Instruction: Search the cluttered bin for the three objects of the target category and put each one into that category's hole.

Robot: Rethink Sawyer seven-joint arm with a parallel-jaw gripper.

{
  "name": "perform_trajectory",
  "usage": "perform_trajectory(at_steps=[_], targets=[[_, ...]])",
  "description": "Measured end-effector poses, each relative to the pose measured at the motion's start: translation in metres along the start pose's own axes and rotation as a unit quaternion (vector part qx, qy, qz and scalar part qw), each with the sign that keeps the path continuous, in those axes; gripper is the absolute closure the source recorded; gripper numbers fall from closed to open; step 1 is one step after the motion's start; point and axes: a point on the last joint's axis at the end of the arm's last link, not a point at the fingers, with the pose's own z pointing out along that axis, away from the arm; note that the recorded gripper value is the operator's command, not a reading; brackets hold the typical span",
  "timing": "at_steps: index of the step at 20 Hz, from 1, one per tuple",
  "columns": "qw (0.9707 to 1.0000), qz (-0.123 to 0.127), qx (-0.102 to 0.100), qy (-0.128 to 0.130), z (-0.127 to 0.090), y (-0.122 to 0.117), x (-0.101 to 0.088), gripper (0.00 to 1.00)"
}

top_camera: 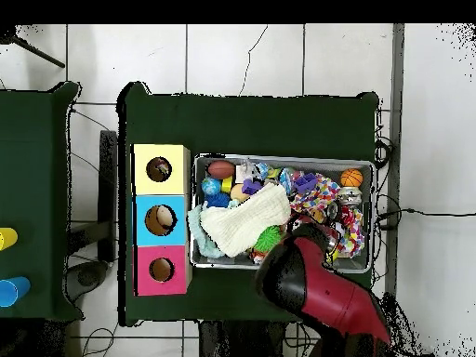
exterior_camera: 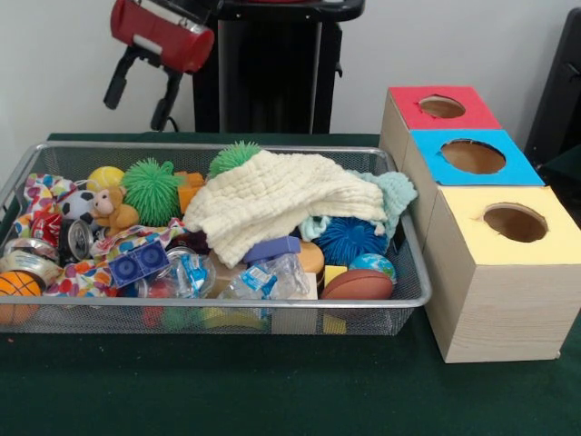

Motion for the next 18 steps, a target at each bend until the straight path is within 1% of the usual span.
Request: perform_trajectory(at_steps=[1, 3, 7, 9, 11, 13, 16, 18], targets=[[0.9999, 0.0, 0.0, -0.01, 0.009, -0.004, 0.0, 0.0], [0.9999, 0.0, -0.002, -0.016, 0.016, -0.003, 0.001, 0.0], [0.9997, -0.001, -0.017, -0.017, 0.029, 0.003, 0.006, 0.0], [0.9994, -0.002, -0.029, -0.018, 0.036, 0.007, 0.008, 0.0], [0.9986, -0.003, -0.049, -0.021, 0.047, 0.012, 0.011, 0.0], [0.9977, -0.004, -0.062, -0.026, 0.056, 0.016, 0.014, 0.0], [0.9957, -0.004, -0.082, -0.044, 0.07, 0.024, 0.021, 0.0], [0.9942, -0.004, -0.089, -0.06, 0.076, 0.029, 0.024, 0.0]])
